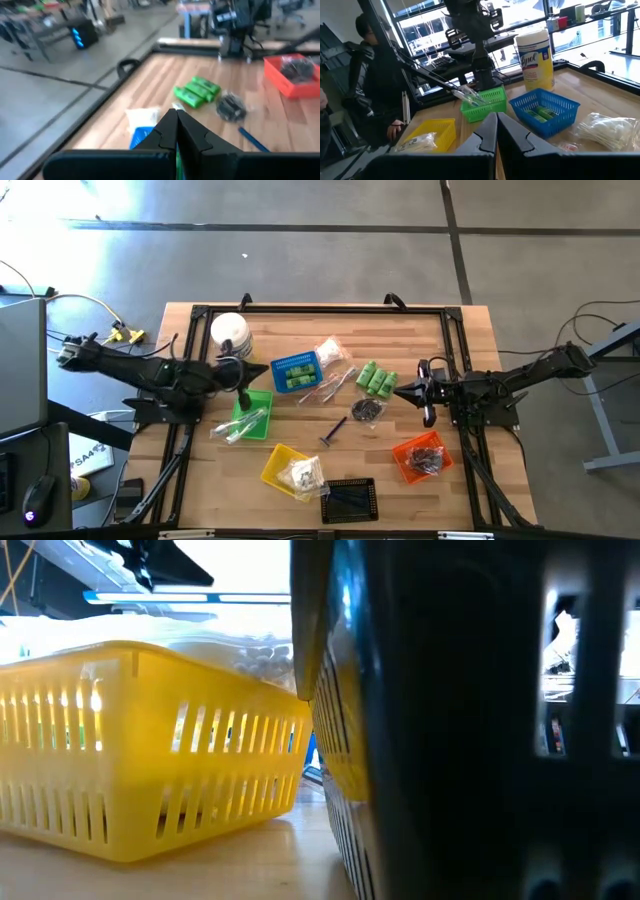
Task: Pick & Place Travel size toiletries
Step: Put the green shampoo into the blue bin
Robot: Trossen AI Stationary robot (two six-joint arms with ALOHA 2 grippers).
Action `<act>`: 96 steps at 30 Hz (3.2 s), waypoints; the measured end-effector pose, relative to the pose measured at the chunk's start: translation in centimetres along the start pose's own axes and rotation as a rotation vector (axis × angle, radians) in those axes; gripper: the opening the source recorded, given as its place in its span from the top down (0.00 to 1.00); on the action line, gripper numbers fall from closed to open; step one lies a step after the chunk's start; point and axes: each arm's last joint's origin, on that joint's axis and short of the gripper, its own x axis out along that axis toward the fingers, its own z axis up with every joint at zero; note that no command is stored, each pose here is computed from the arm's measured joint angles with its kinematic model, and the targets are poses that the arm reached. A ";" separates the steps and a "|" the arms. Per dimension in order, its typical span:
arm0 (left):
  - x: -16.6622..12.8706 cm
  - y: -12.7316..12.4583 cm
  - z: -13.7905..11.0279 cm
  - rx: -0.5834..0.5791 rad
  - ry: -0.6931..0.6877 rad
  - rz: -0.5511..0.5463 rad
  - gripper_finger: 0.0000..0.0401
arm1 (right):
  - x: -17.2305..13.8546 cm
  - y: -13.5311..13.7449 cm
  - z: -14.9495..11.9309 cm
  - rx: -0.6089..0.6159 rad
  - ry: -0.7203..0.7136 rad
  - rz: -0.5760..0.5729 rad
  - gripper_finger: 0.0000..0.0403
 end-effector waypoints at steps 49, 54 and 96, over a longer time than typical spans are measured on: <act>38.7 -3.8 -0.1 -0.112 0.731 -0.035 0.19 | -0.1 0.8 -0.3 -0.030 0.037 0.112 0.99; 39.4 -3.7 -1.1 -0.177 0.768 -0.068 0.17 | -0.1 0.8 -0.2 -0.029 0.030 0.114 0.99; 40.7 -2.7 -3.7 -0.160 0.836 -0.107 0.72 | -0.1 0.9 -0.1 -0.027 0.018 0.125 0.99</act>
